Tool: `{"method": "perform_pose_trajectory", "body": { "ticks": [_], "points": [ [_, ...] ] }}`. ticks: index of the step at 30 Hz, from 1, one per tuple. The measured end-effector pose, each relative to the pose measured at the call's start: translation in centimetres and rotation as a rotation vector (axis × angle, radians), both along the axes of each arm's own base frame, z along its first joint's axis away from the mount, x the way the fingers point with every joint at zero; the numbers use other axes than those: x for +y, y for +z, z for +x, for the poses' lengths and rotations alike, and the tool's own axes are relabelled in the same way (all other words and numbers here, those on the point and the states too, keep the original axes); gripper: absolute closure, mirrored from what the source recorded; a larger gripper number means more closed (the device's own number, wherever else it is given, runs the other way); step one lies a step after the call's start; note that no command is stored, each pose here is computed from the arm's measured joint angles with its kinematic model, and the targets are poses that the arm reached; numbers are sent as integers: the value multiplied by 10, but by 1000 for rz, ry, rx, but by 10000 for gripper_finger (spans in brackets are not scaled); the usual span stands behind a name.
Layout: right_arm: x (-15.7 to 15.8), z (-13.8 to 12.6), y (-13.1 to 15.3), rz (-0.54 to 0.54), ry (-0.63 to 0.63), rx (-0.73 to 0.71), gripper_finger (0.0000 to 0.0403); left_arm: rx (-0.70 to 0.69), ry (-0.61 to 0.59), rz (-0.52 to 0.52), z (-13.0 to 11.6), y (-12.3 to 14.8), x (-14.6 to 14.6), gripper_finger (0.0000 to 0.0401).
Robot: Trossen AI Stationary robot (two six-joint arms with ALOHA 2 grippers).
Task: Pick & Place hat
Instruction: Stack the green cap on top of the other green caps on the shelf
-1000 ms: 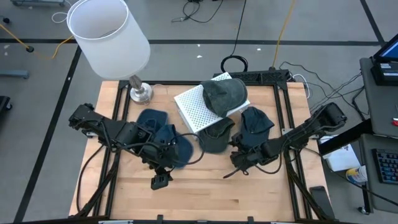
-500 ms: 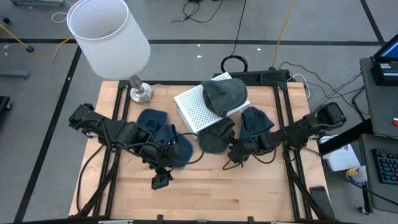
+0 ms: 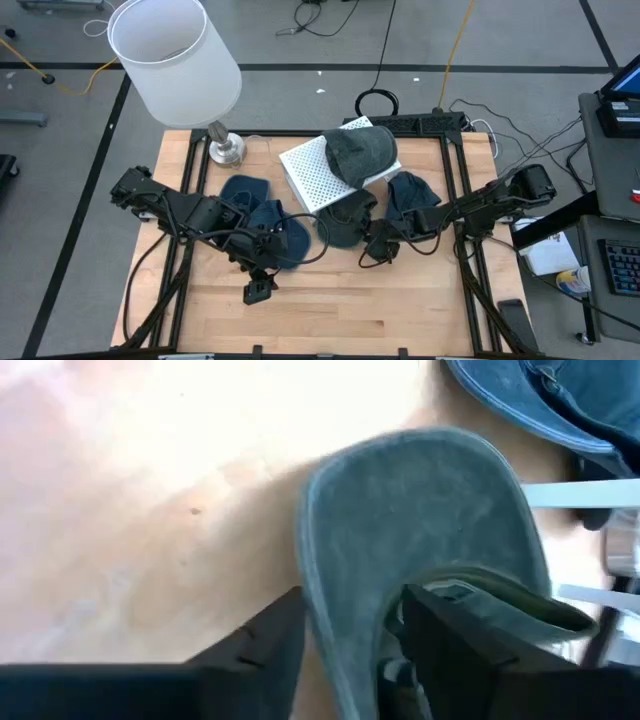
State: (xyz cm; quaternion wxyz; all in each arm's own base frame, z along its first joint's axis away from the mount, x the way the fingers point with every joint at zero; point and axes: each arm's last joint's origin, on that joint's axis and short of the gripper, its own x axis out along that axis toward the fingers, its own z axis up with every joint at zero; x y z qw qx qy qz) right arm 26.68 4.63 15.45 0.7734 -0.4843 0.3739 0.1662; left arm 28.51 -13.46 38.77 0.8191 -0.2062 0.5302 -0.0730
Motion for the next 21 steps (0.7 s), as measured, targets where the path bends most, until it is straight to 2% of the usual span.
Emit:
{"method": "perform_pose_trajectory", "body": {
  "ticks": [8,11,18,21],
  "points": [
    [25,-7,0,8,-25,-16,388,-3,-12,7,0,0,0,148],
    [40,-13,-1,44,-72,-23,389,-2,-12,7,0,0,0,148],
    [84,-32,3,285,-146,-63,396,-8,-19,12,0,0,1,148],
    [102,-37,7,395,-180,-128,396,-14,-26,20,1,0,3,148]
  ]
}}
